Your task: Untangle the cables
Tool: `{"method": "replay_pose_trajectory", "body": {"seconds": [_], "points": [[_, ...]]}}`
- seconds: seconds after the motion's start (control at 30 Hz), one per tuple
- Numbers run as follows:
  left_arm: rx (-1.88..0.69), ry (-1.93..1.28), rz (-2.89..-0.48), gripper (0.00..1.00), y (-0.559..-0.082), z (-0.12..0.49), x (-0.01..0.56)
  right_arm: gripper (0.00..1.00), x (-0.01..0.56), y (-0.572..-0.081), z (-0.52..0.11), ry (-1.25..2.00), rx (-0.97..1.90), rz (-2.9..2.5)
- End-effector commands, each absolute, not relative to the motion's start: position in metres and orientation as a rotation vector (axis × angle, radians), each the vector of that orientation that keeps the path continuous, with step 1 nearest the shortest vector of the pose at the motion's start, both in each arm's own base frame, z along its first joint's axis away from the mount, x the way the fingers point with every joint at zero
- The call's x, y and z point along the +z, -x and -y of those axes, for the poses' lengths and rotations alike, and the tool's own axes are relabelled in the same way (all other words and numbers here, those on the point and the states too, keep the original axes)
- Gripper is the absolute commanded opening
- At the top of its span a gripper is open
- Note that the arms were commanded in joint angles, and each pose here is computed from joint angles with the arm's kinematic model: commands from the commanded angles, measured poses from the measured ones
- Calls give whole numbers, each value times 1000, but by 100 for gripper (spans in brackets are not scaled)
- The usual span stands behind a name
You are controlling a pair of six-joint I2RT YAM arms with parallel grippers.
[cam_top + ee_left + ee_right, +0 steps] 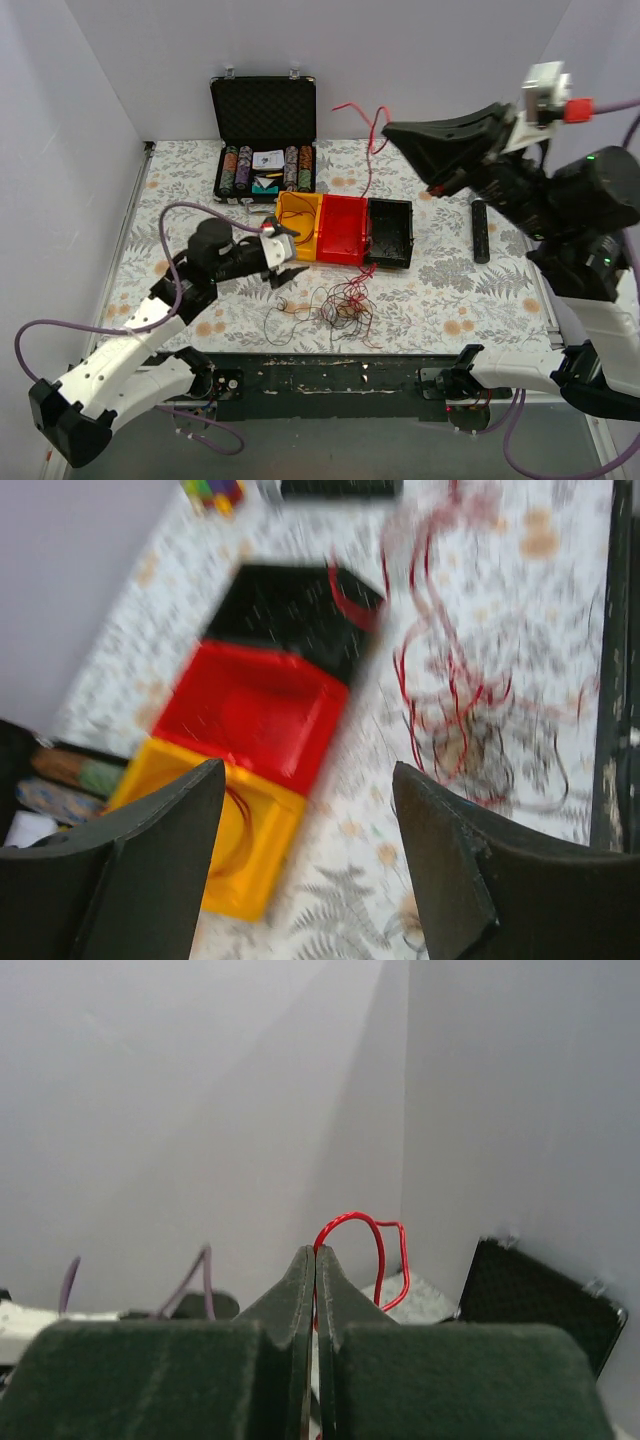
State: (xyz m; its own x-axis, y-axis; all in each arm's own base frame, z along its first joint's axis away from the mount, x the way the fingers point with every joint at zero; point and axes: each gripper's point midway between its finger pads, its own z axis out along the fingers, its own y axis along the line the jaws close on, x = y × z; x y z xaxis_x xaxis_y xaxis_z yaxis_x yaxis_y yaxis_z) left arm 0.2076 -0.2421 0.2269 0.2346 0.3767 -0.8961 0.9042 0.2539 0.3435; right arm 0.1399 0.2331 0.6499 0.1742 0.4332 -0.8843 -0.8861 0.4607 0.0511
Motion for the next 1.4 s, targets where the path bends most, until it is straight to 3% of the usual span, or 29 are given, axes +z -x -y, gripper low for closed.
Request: {"method": "replay_pose_trajectory", "body": {"seconds": [0.0,0.23,0.4,0.6,0.73,1.37], "points": [[-761,-1221,-1216,70,-184,255,329,1,613,-143,-268,612,1111,-1077],[-1002,-1034,-1193,75,-180,273,365,1,591,-137,-287,627,1230,-1087],[-1122,-920,-1251,76,-185,281,361,1,592,-135,-292,625,1278,-1078],[-1140,-845,-1242,63,-194,282,369,1,585,-133,-296,634,1305,-1088],[-1209,-843,-1228,70,-187,286,377,1,584,-131,-300,634,1336,-1073],[-1147,-952,-1284,72,-205,303,308,1,611,-118,-310,652,1466,-959]]}}
